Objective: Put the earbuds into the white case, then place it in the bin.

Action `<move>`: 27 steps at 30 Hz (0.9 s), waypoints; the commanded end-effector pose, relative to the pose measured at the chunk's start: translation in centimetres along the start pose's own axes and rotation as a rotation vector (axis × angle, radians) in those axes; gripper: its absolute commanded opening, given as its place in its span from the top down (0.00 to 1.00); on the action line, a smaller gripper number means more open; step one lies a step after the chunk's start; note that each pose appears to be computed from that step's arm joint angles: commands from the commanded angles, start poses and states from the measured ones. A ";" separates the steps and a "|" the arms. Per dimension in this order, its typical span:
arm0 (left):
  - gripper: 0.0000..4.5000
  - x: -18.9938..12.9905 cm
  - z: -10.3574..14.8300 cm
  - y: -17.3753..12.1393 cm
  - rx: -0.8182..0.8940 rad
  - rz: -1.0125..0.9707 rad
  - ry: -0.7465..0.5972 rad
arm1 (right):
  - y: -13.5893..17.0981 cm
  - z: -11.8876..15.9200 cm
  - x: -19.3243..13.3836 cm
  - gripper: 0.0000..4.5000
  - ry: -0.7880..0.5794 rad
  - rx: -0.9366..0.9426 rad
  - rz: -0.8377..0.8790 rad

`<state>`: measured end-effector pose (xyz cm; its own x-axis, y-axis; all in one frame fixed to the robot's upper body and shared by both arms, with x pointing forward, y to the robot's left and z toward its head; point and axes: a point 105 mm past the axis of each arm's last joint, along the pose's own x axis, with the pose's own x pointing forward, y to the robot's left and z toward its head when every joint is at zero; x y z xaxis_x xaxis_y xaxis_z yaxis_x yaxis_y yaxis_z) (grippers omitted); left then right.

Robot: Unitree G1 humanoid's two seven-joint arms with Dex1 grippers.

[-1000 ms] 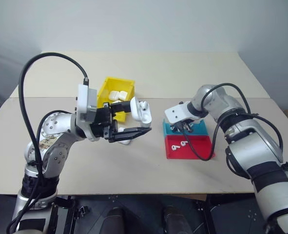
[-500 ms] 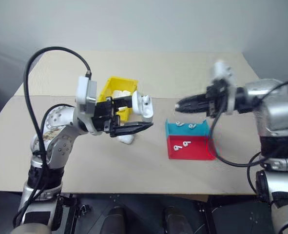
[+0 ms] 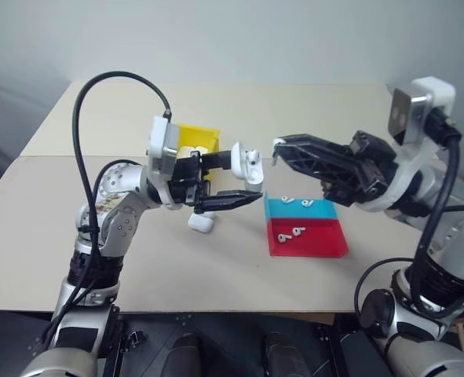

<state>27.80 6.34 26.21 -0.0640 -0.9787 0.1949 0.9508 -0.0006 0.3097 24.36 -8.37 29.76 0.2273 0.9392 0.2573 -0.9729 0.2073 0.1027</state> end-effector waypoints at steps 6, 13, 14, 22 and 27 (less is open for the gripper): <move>0.38 0.2 1.0 -0.1 0.054 -0.030 -0.012 | 0.8 -0.1 1.1 0.87 0.001 -0.020 0.017; 0.38 0.2 1.0 -0.1 0.065 -0.020 -0.010 | 1.1 -0.7 0.8 0.87 0.042 -0.019 0.015; 0.38 0.2 1.0 -0.1 0.066 -0.018 -0.009 | 1.2 -0.8 0.8 0.87 0.045 -0.017 0.022; 0.38 0.2 1.0 -0.1 0.075 -0.016 -0.007 | 1.2 -1.6 0.9 0.87 0.091 -0.031 0.018; 0.38 0.3 1.1 -0.2 0.076 -0.018 -0.010 | 0.7 -1.7 0.7 0.44 0.113 -0.043 -0.026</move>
<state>28.16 6.32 25.81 -0.0499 -0.9838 0.1723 0.9496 0.0067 0.3133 24.05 -7.31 28.46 0.2465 0.9562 0.1580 -0.9683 0.2360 0.0825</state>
